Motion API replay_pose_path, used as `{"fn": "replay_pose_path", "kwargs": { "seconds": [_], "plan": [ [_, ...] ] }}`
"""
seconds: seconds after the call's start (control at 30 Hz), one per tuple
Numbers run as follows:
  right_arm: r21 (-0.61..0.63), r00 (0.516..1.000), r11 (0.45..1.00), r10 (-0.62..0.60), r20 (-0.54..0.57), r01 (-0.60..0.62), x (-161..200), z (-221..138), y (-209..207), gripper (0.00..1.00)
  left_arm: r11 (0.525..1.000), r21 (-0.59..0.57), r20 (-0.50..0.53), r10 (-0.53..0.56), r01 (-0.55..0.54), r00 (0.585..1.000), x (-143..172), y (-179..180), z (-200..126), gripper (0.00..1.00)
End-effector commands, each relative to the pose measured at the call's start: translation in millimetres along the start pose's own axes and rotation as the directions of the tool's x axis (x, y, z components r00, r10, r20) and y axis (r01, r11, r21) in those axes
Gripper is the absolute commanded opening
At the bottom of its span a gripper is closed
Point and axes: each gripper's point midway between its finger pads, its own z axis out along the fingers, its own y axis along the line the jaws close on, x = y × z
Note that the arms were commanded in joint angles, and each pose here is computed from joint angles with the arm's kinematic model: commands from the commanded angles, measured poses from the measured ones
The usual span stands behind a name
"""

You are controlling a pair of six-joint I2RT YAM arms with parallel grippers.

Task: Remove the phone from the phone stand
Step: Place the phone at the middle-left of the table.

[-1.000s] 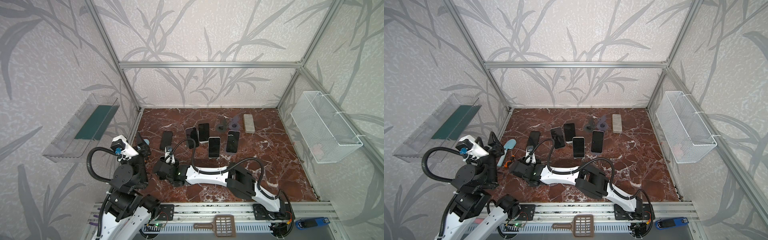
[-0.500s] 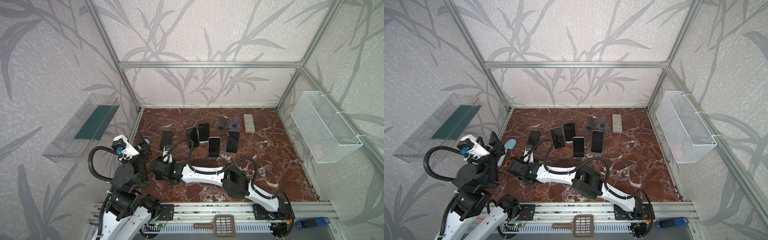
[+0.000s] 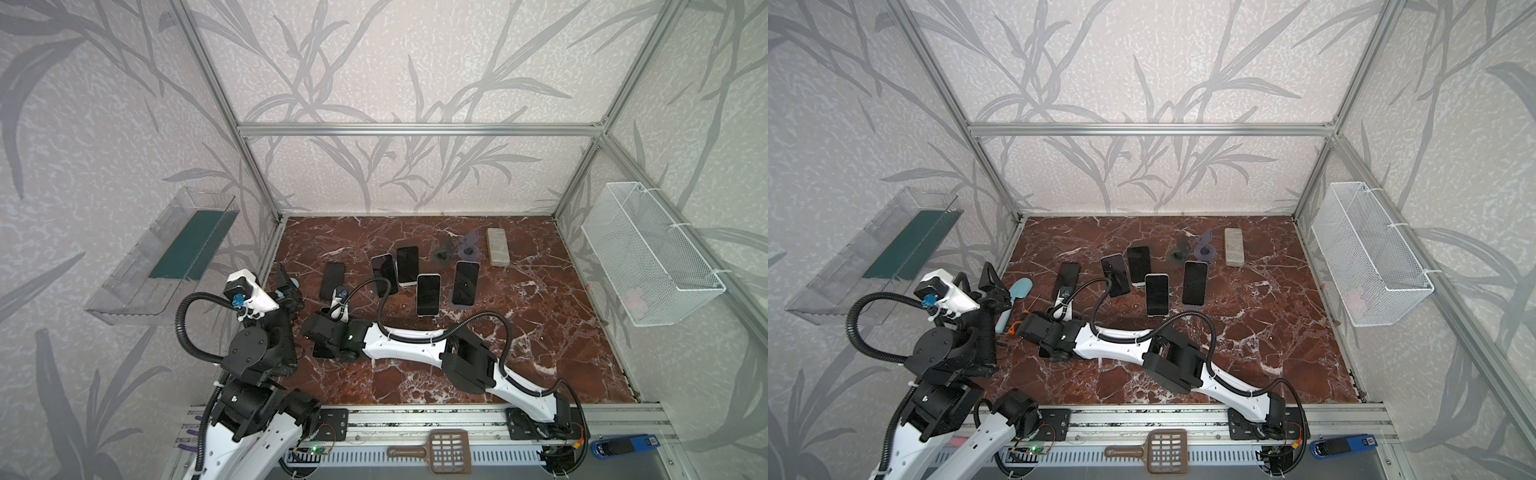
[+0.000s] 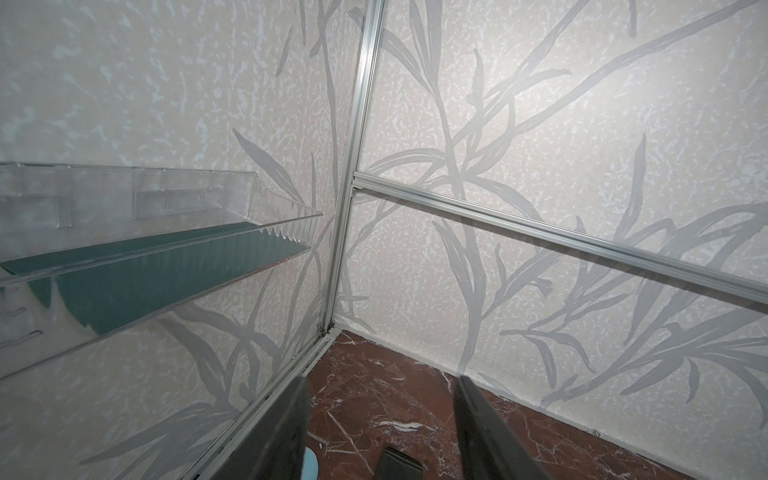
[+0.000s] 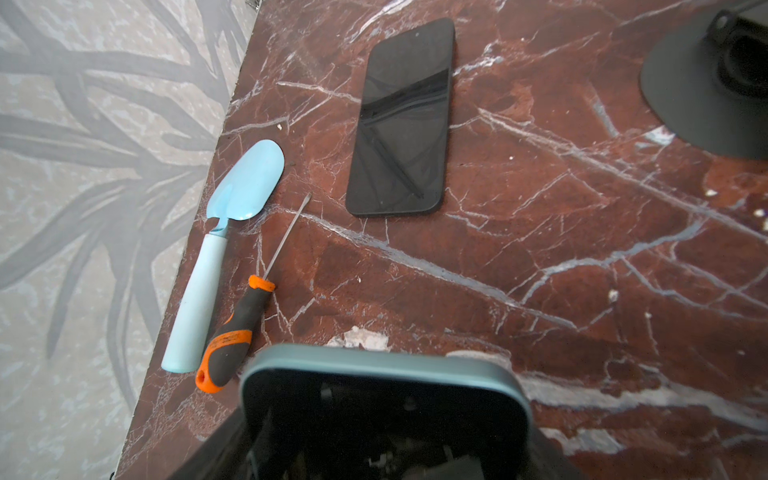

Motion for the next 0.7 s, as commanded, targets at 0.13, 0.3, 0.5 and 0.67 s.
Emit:
{"fn": "replay_pose_path", "kwargs": {
  "seconds": [0.13,0.3,0.5,0.67],
  "plan": [
    [0.052,0.994,0.994,-0.089,-0.07,0.093,13,-1,-36,0.69,1.0,0.014,0.001,-0.023,0.023,1.0,0,0,-2,0.56],
    [0.059,0.993,0.994,-0.091,-0.072,0.095,13,4,-45,0.68,0.999,0.021,-0.001,-0.029,0.029,1.0,0,-1,-3,0.56],
    [0.074,0.995,0.993,-0.086,-0.047,0.089,11,14,-39,0.68,0.999,0.029,-0.009,-0.027,0.027,1.0,2,-3,-1,0.56],
    [0.081,0.998,0.995,-0.059,-0.033,0.061,15,29,-29,0.69,0.999,0.028,-0.012,-0.023,0.023,1.0,3,-3,-1,0.56]
  ]
}}
